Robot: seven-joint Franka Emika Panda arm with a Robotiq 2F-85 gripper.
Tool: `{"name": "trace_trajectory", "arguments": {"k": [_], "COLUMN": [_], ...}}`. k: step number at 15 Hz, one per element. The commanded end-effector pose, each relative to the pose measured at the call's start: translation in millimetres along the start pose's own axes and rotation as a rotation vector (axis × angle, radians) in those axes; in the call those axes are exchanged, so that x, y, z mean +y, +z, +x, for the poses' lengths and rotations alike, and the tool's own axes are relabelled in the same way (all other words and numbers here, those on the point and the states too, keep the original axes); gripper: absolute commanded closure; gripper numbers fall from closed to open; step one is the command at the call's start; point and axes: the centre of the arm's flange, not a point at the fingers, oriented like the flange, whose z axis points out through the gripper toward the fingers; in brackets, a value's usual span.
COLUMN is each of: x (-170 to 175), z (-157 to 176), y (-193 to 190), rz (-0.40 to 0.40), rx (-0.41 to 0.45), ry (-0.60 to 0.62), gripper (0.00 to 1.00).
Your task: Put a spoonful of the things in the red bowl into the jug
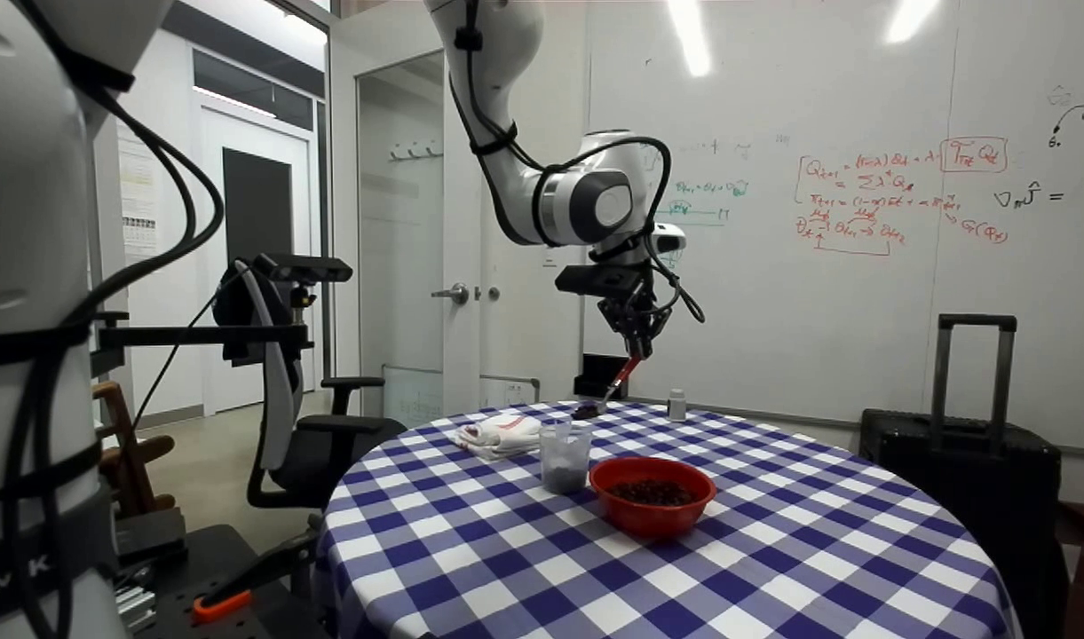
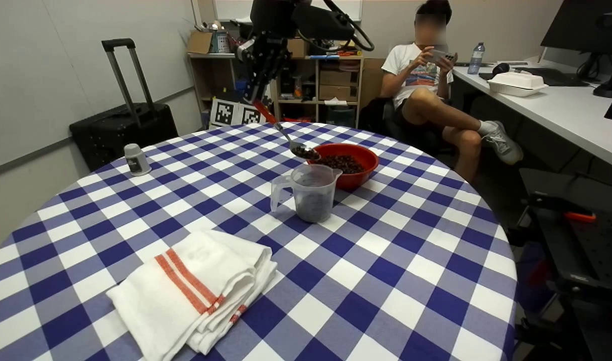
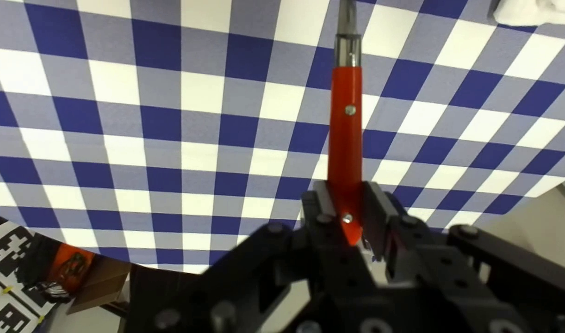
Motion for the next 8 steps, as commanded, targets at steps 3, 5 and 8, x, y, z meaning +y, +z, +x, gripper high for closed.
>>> {"name": "trace_trajectory", "arguments": {"k": [3, 5, 8], "x": [-3, -4, -8], "z": [-27, -35, -47], "y": [-18, -21, -23], "rz": [-0.037, -0.049, -0.072], "rx": [0.064, 0.102, 0.162], "ry": [0.095, 0.117, 0.132], "gripper": [0.95, 0.95, 0.95]}}
